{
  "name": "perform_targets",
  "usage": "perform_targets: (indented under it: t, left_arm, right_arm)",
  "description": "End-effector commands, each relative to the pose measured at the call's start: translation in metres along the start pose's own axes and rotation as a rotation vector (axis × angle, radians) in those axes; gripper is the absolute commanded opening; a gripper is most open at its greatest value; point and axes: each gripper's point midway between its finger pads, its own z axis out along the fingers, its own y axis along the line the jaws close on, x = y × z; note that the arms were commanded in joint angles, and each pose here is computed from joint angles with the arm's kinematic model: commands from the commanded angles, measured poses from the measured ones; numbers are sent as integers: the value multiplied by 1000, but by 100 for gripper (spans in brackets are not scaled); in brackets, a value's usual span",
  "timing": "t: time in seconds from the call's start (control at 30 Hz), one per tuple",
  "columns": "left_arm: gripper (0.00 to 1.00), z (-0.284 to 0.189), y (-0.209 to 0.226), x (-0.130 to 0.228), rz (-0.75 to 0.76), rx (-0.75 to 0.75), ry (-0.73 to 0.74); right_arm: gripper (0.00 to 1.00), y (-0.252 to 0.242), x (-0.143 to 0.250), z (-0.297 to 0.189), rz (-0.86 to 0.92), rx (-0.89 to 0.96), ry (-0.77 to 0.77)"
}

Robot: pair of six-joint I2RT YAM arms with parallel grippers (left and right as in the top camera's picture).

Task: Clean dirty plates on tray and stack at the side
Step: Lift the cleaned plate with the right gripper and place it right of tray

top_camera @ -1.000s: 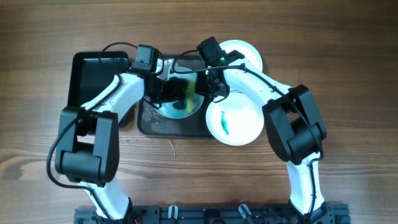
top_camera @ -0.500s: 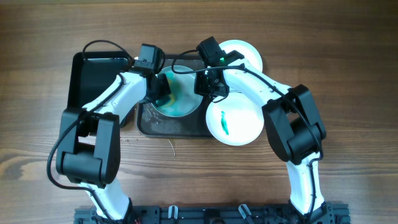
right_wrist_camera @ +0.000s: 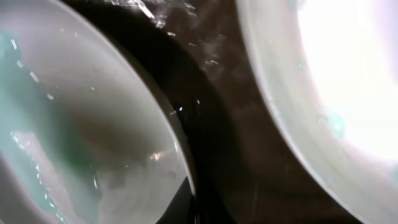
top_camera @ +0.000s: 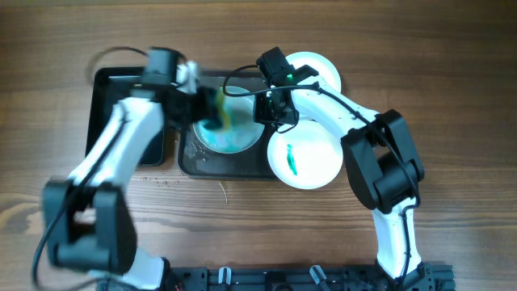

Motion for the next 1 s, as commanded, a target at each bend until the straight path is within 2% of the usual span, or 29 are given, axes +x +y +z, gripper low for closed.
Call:
perform_targets:
  t: [0.0,0.07,0.23,0.37,0.47,0.6,0.8,0.97]
  left_arm:
    - [4,-53,36,-38,-85,-126,-185]
    - [4,-64,66,-40,-145,-223,-207]
    - [4,-76,113,-31,-235,-371,-189]
    - [4,-78,117,-31,-247,-375,-190]
    - [4,-78,117,-31,-246,-375,-190]
    - [4,-78,117,-31,-246,-375,-190]
    - [4,-78,117,-31,-246,-375,-189]
    - [4,-78,117,-31,-246,-375,-189]
  right_arm:
    - [4,1,4,7,-96,-29,27]
    - [4,2,-3,-2,-133,-5,-4]
    - [4,-12,-27,-51,-212,230,-191]
    - [4,-5,-35,-106,-311,456,-393]
    - [4,5,-35,-132,-350,553,-498]
    - [4,26,-29,-177,-391,690,-678]
    - [4,46,-14,-253,-429,1008,-972]
    - [4,61,2,-277,-429,1116,-1092]
